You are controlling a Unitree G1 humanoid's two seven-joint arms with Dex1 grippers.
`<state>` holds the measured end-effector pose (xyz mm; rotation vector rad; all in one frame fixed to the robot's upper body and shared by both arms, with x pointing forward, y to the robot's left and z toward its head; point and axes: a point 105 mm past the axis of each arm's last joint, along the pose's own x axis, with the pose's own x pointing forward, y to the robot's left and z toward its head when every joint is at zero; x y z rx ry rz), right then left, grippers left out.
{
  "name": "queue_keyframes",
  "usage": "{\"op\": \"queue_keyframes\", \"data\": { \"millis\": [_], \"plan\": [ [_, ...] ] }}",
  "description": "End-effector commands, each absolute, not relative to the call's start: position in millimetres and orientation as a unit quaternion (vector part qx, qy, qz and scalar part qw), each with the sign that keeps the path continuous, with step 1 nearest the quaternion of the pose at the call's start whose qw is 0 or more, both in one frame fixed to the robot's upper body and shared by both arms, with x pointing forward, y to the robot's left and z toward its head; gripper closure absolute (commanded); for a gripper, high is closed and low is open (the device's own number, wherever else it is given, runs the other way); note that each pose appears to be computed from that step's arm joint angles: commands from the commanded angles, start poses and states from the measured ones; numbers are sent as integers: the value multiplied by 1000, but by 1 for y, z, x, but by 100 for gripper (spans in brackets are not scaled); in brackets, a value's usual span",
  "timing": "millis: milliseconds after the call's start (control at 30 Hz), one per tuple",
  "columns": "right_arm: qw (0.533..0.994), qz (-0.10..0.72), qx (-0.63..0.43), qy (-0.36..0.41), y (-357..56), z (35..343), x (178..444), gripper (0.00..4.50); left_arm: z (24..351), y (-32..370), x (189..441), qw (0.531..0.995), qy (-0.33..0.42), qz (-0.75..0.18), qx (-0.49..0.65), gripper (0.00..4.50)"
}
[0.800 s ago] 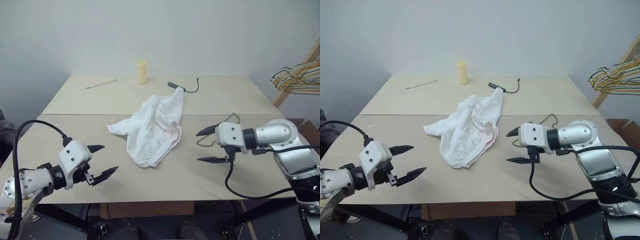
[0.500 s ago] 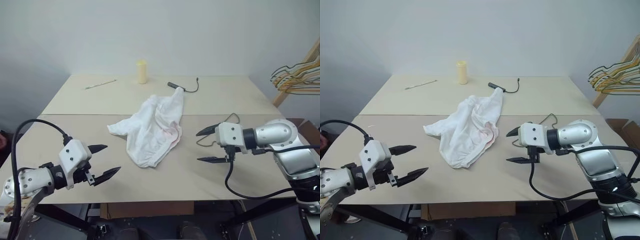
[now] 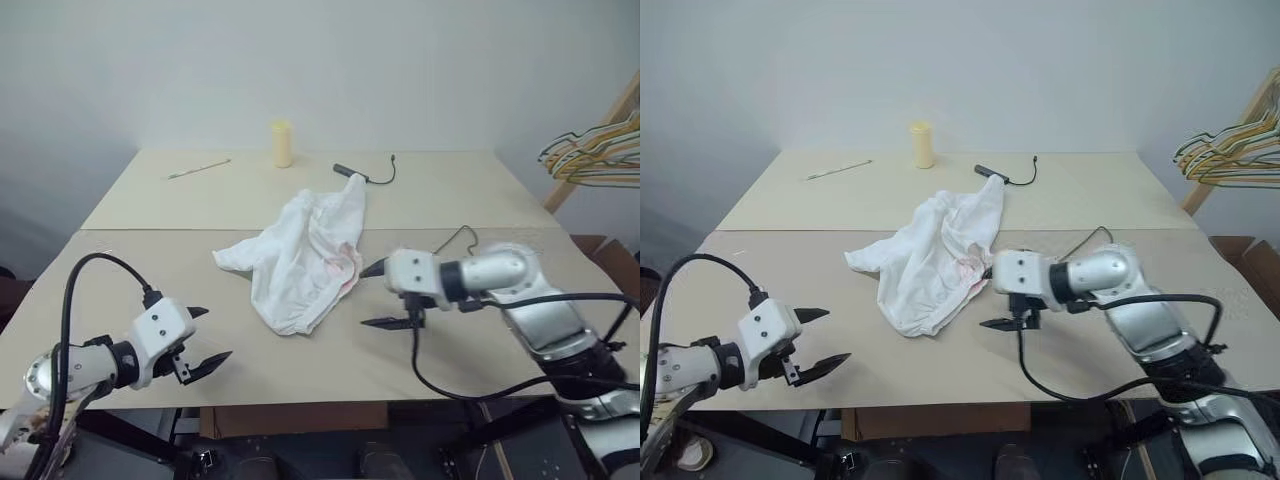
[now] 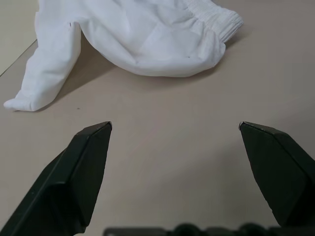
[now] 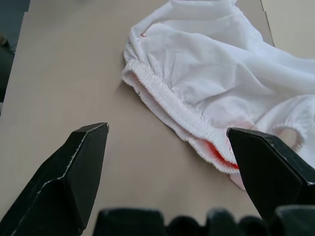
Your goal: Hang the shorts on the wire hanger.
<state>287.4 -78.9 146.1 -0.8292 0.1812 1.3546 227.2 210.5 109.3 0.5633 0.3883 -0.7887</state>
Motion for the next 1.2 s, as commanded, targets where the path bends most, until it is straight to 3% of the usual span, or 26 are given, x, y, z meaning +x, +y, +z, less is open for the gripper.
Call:
{"op": "queue_keyframes", "data": {
  "millis": [33,267,433,567,900,1200],
  "plan": [
    [698,600,-384,78,-52,143,284,3,109,215,232,858,193,-371,297,0],
    [693,572,-433,79,3,117,288,3,104,218,234,848,206,-377,310,0],
    [676,545,-488,95,19,98,294,3,102,216,231,844,211,-384,310,0],
    [647,536,-533,102,18,84,295,89,100,218,228,845,217,-379,309,0],
    [648,518,-551,89,19,85,299,445,98,218,227,847,221,-374,306,0],
    [567,535,-626,1,-54,100,287,448,96,230,236,832,225,-362,354,0]
  ]
}}
